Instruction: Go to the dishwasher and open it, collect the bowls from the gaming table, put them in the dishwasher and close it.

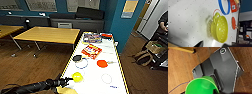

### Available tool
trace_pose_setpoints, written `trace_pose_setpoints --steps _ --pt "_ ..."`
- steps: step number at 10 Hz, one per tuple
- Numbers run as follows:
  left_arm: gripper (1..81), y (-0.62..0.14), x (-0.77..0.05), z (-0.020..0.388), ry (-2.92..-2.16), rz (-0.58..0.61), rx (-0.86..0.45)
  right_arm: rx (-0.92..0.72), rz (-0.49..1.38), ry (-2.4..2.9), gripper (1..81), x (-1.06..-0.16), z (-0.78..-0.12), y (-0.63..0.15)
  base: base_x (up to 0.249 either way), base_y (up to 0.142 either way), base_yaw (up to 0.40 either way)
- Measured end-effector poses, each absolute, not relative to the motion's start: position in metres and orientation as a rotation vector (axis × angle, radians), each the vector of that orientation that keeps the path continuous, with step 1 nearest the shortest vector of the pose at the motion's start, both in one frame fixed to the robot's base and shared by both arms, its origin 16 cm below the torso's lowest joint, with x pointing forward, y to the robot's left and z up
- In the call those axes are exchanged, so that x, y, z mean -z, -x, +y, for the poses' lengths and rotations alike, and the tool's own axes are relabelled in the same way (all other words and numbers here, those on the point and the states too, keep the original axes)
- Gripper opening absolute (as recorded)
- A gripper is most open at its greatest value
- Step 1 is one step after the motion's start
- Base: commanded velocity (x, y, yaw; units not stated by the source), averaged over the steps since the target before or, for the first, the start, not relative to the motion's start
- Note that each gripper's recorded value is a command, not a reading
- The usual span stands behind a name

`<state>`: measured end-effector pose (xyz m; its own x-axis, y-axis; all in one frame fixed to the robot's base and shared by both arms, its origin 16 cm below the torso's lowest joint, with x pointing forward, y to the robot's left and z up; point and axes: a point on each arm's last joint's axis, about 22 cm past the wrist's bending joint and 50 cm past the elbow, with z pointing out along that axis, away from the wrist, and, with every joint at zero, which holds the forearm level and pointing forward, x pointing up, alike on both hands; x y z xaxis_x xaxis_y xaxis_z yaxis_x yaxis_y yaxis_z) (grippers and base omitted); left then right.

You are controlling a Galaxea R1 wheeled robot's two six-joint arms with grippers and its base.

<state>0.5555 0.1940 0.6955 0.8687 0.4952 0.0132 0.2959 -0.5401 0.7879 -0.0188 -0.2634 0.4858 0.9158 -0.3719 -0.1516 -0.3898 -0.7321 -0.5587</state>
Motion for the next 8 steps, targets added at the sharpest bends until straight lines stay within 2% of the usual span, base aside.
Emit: trace_pose_setpoints --steps 3,5,8 --pt "81.1 -0.571 -0.708 0.184 -2.164 0.546 -0.319 -0.04 0.543 2.466 1.0 -0.486 -0.263 0.019 0.0 0.0 0.0" --pt "81.1 -0.58 -0.701 0.191 -2.18 0.564 -0.338 -0.04 0.543 2.465 1.0 -0.486 -0.263 0.019 0.0 0.0 0.0" --pt "81.1 -0.595 -0.702 0.181 -2.198 0.514 -0.321 -0.04 0.544 2.466 1.0 -0.486 -0.264 0.018 0.0 0.0 0.0"
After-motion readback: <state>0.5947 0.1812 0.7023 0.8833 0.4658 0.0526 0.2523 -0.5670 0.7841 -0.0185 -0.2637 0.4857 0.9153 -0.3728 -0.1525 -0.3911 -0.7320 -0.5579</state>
